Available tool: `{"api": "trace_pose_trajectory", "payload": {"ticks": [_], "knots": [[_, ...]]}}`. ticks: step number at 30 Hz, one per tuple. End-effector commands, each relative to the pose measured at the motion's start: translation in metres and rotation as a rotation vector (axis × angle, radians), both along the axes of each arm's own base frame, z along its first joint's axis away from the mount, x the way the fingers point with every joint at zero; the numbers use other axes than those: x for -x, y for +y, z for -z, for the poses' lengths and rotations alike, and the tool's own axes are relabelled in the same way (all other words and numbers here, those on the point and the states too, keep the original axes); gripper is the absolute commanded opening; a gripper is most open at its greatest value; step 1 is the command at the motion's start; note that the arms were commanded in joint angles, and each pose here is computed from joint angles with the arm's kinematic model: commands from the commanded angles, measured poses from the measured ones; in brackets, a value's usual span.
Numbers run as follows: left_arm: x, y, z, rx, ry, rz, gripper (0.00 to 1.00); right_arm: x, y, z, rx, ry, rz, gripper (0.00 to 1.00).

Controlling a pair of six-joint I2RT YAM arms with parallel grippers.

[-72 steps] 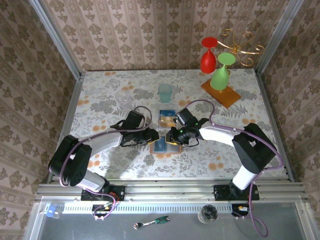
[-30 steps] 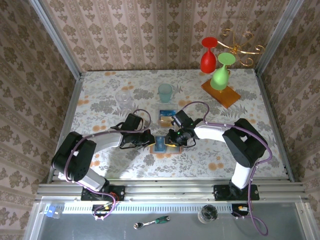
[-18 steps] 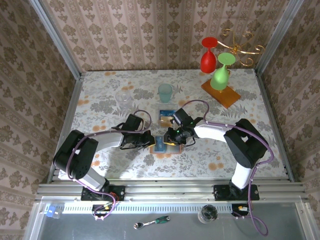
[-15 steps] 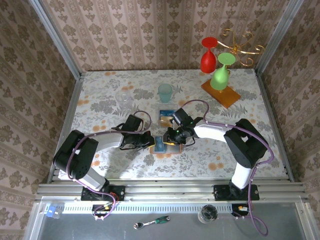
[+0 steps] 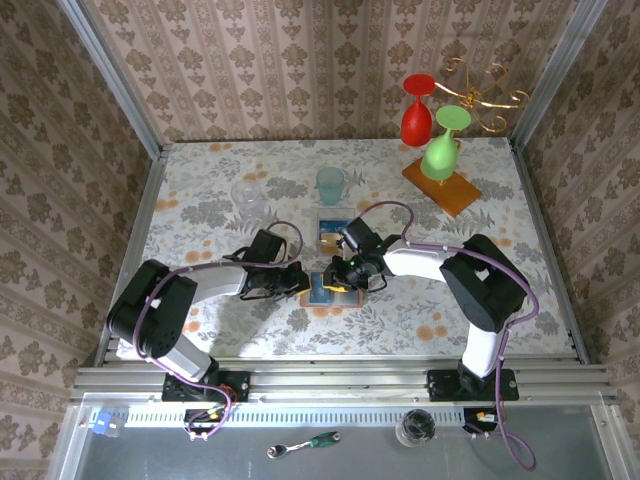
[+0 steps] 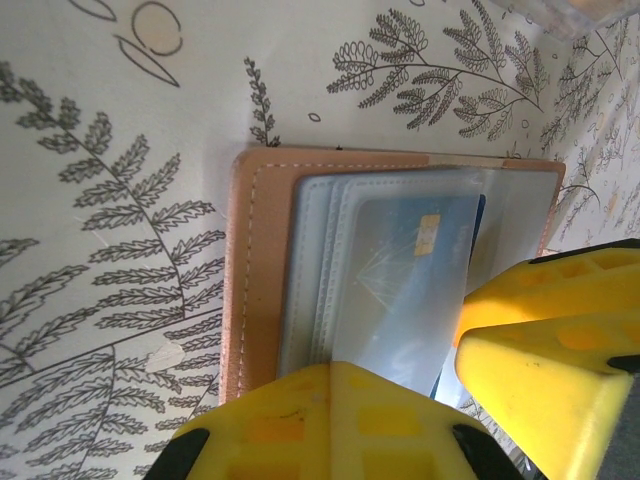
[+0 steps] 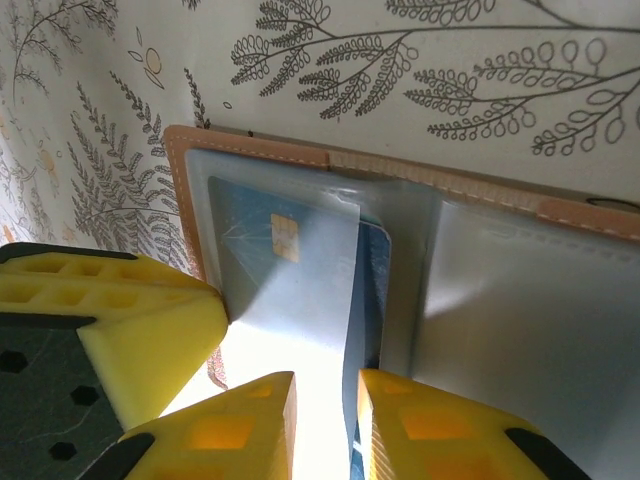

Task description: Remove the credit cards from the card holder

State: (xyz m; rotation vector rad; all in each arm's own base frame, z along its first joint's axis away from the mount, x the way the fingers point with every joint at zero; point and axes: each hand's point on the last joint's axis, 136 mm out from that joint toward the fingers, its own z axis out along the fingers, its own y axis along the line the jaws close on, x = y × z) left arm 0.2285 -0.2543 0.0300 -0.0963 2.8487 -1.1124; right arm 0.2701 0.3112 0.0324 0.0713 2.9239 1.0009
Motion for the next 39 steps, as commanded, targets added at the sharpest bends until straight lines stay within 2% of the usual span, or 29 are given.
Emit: {"api": "trace_pose_trajectory", "payload": {"ticks": [1,5,10,19,39], "knots": [[0.008,0.009,0.014,-0.035,0.038,-0.002,0.05,-0.002,0.009,-0.001,-0.022,0.006,-0.010,0.25],[0.009,0.010,0.015,-0.036,0.039,-0.002,0.05,-0.002,0.009,0.001,-0.022,0.009,-0.012,0.21],[0.008,0.009,0.015,-0.036,0.039,-0.002,0.04,-0.001,0.008,0.005,-0.015,0.016,-0.008,0.20],[0.009,0.010,0.016,-0.038,0.042,-0.005,0.05,0.002,-0.005,0.008,0.068,0.007,-0.010,0.28],[0.008,0.010,0.014,-0.036,0.039,-0.004,0.05,0.000,-0.015,-0.008,0.135,-0.056,-0.025,0.28]]}}
